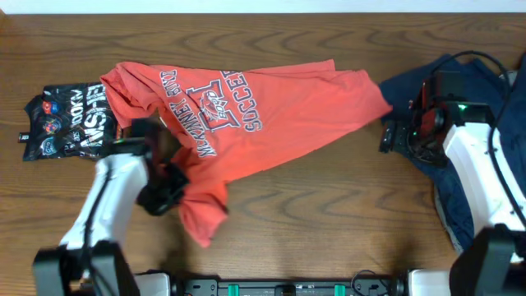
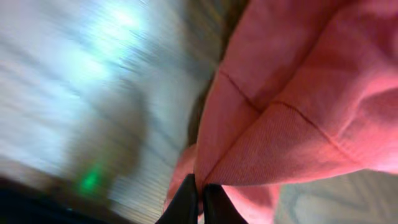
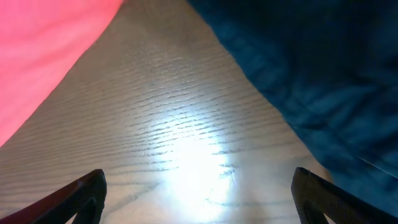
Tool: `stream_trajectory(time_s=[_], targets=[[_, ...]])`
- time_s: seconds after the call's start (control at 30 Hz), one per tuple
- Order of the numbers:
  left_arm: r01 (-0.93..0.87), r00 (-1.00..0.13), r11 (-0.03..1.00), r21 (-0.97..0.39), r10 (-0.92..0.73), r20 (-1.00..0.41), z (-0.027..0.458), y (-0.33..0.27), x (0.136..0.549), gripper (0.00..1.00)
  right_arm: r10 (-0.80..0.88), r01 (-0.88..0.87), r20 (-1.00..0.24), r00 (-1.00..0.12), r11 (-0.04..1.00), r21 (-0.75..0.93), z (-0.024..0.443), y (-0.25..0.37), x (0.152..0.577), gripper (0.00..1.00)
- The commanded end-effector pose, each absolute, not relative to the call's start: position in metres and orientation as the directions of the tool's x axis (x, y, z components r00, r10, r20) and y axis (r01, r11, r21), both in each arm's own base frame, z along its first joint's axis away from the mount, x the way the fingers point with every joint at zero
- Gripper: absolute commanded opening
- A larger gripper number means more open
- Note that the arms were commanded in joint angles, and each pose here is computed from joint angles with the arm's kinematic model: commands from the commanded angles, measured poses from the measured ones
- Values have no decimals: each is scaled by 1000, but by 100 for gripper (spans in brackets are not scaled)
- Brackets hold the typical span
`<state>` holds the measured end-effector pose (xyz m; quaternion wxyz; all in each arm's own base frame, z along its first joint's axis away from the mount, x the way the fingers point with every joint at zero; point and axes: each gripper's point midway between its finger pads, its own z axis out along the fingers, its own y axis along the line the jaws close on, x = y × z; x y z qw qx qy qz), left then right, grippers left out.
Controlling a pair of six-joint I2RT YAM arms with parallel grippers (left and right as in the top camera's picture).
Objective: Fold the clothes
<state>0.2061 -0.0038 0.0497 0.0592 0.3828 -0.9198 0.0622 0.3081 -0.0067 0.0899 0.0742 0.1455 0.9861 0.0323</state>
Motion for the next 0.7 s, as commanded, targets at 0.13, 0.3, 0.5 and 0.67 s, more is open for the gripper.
stream_trajectory(time_s=[0.13,0.3,0.5,0.67], targets=[[-724,-689,688,-46,-717,107,61,29,195,6,275,271,-49,-960,959,79,46,-5,302,90],[-714,-697,699,-35,-706,125,61,28,190,6,309,308,-2,-951,950,50,14,-22,301,85],[-706,-704,707,-33,-698,131,61,28,188,6,502,506,-88,-861,861,-44,-4,-96,312,78],[-696,-714,717,-33,-687,134,61,27,187,6,671,678,-140,-729,735,-6,7,-150,309,81]])
